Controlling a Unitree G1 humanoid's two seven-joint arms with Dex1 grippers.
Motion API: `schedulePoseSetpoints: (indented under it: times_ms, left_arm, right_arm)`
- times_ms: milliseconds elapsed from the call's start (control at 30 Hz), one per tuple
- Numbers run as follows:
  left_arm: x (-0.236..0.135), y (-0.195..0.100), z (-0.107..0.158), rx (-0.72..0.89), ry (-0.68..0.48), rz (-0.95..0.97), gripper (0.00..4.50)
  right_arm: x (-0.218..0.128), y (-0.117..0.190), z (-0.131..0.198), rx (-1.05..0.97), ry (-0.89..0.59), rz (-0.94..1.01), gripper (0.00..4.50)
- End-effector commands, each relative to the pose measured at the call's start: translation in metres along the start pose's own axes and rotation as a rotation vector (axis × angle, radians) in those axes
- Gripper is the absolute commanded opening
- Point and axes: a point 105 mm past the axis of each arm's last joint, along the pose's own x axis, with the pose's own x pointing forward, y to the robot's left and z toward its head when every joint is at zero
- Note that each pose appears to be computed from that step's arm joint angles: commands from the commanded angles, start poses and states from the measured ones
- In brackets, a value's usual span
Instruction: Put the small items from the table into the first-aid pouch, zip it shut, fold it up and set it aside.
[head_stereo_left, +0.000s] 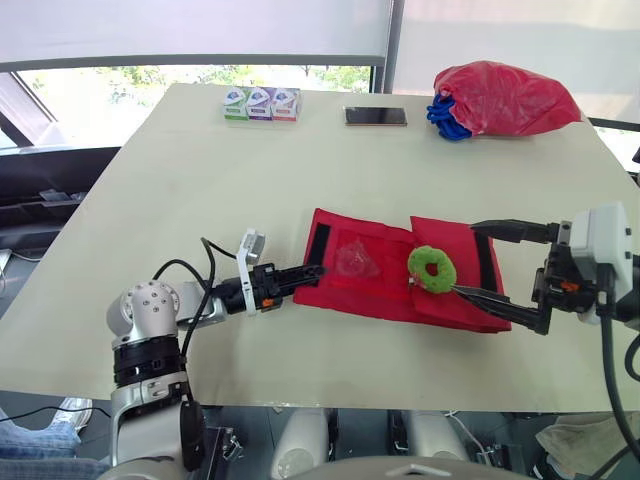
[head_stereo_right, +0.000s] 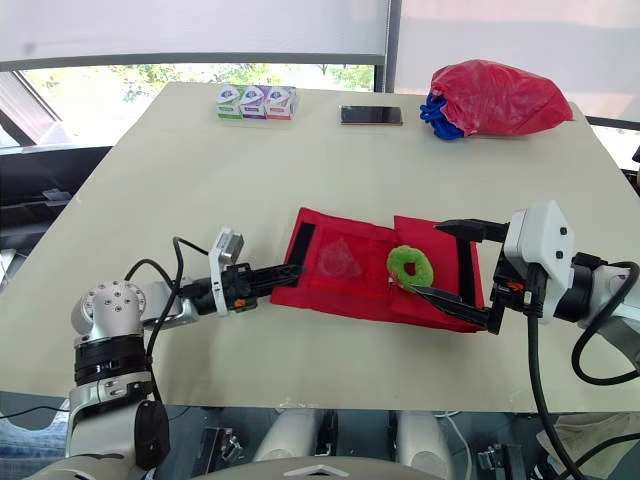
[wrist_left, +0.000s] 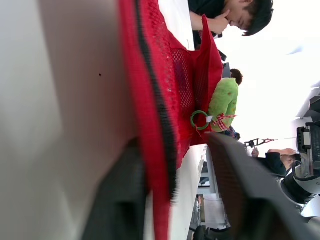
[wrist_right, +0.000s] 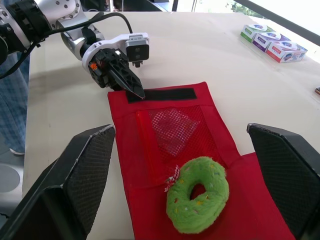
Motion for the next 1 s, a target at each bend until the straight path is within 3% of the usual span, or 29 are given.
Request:
schedulePoseSetpoints:
  times_ms: [33,67,267,467,600,667,733,833,1000]
  left_arm:
    - [-0.009,-0.006,0.004,0.021,-0.021,-0.016,0.29]
    - [-0.013,-0.006,0.003,0.023,-0.022,-0.013,0.03]
    - [-0.047,-0.011,0.009,0.054,-0.056,-0.015,0.03]
    - [-0.064,-0.022,0.008,0.104,-0.019,-0.036,0.03]
    - [-0.063,-0.026,0.010,0.134,0.001,-0.055,0.00]
    - [-0.062,-0.030,0.011,0.153,0.013,-0.073,0.00]
    - [-0.061,-0.035,0.013,0.175,0.023,-0.091,0.00]
    - [-0.060,-0.044,0.018,0.211,0.026,-0.123,0.00]
    - [-0.049,-0.072,0.028,0.326,0.049,-0.198,0.00]
  right_arm:
    - [0.003,0.002,0.007,-0.039,-0.022,0.013,4.50]
    - [0.003,0.002,0.007,-0.040,-0.023,0.015,4.50]
    - [0.003,-0.002,-0.005,-0.024,0.022,-0.002,4.50]
    - [0.019,-0.010,-0.025,0.005,0.081,-0.027,4.50]
    - [0.043,-0.021,-0.030,-0.001,0.071,-0.038,3.26]
    - [0.060,-0.026,-0.036,-0.001,0.070,-0.032,2.03]
    - [0.074,-0.027,-0.046,-0.001,0.097,-0.015,1.56]
    - [0.083,-0.024,-0.071,-0.028,0.196,0.021,0.07]
    - [0.088,-0.017,-0.105,-0.024,0.332,0.043,0.07]
